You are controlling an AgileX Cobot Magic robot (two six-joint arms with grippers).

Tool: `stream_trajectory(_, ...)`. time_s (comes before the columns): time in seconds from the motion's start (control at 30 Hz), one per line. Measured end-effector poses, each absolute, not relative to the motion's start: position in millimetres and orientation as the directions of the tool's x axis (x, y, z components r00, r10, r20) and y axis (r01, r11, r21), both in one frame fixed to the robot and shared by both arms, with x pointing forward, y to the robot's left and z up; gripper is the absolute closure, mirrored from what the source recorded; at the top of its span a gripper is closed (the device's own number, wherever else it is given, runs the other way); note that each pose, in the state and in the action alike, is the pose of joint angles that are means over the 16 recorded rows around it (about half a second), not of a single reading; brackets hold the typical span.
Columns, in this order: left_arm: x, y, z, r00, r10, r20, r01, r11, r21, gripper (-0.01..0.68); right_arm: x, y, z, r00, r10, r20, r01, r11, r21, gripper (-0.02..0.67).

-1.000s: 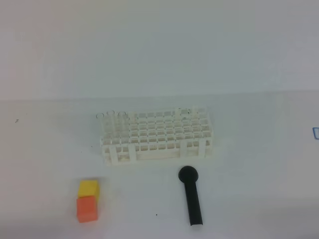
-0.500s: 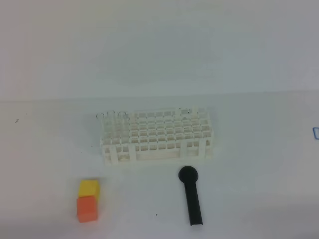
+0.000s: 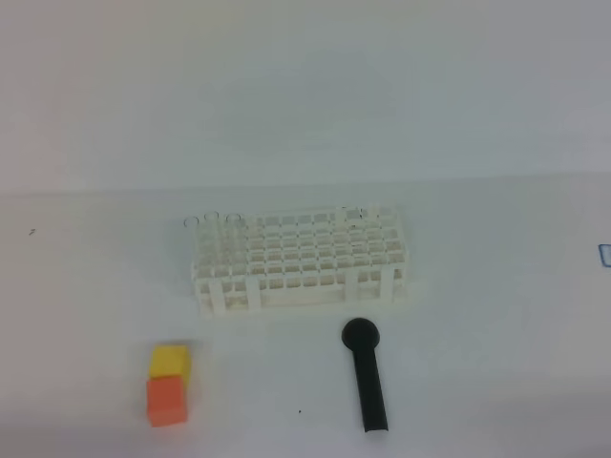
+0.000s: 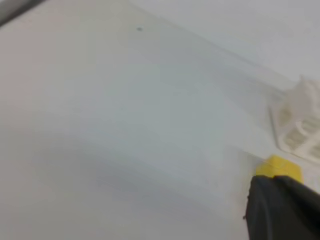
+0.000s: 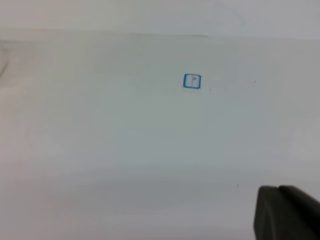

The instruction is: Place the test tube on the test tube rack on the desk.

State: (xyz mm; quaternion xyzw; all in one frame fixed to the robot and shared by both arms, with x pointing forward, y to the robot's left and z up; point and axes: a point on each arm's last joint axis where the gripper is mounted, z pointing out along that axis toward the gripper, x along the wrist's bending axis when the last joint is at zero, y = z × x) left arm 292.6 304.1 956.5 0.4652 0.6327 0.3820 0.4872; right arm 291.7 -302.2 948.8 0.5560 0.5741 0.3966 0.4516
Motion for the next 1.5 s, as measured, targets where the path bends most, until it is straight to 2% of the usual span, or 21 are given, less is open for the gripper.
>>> stream_trajectory(0.33, 293, 294, 960, 0.118, 0.975, -0.19, 0.237, 0.158, 0.959, 0.673, 292, -302, 949, 0.026, 0.997, -0.078, 0.28, 0.067, 0.958, 0.65)
stream_trajectory(0.93, 291, 287, 959, 0.217, 0.969, -0.117, 0.246, 0.062, 0.967, 0.673, 292, -302, 949, 0.026, 0.997, -0.078, 0.28, 0.067, 0.958, 0.65)
stream_trajectory(1.13, 291, 287, 958, 0.193, 0.975, -0.112, 0.251, 0.062, 0.966, 0.673, 292, -302, 949, 0.026, 0.997, -0.078, 0.28, 0.068, 0.958, 0.65)
stream_trajectory(1.33, 292, 291, 957, 0.1, 0.984, -0.148, 0.256, 0.118, 0.959, 0.673, 292, -302, 949, 0.026, 0.997, -0.078, 0.28, 0.068, 0.958, 0.65)
stream_trajectory(1.5, 292, 297, 957, 0.028, 0.994, -0.109, 0.245, 0.099, 0.964, 0.673, 292, -302, 949, 0.026, 0.997, -0.078, 0.28, 0.068, 0.958, 0.65)
